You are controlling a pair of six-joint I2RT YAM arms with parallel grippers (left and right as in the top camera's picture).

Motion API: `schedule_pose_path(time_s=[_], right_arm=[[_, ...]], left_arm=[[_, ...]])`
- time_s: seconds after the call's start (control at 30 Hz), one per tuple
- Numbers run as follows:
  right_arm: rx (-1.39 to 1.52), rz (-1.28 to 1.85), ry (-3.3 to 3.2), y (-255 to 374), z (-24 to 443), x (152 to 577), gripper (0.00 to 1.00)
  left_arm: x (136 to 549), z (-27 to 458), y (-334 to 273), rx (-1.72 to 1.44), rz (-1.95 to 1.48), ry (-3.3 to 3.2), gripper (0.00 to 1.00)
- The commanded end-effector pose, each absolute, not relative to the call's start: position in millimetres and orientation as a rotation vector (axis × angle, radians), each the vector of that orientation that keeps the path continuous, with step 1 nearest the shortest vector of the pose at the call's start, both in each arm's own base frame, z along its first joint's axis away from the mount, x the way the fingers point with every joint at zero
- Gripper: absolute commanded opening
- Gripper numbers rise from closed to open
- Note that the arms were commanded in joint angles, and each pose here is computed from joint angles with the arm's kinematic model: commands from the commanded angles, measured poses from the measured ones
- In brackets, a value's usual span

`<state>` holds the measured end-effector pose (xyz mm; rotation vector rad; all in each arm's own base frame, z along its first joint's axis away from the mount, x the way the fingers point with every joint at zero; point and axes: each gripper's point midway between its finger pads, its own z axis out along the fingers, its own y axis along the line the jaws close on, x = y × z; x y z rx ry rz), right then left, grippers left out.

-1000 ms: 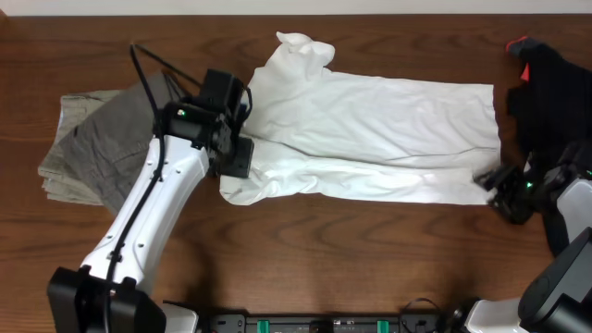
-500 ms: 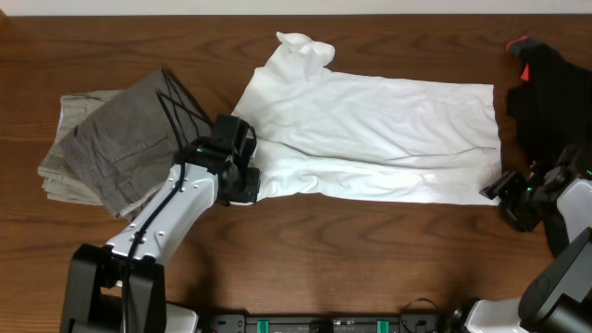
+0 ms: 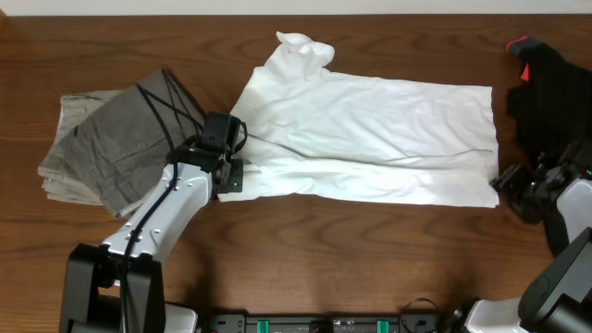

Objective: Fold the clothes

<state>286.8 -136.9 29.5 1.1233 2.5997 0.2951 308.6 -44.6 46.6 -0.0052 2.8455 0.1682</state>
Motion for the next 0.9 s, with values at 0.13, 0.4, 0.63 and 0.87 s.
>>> schedule_pose_path(time_s=[0.13, 0.4, 0.63, 0.87], right_arm=[[1.002, 0.330, 2.622, -123, 26, 296, 0.52], [1.026, 0.174, 2.728, -118, 6, 271, 0.46], [1.065, 0.079, 2.733, -125, -6, 259, 0.28], [1.139, -0.007, 2.695, -135, -10, 254, 0.01]], left_arm=[[311, 47, -36, -0.042, 0.221, 2.837, 0.06], [311, 46, -36, -0.043, 0.222, 2.838, 0.06], [311, 46, -36, -0.043, 0.222, 2.838, 0.06], [307, 46, -35, -0.040, 0.230, 2.855, 0.06]])
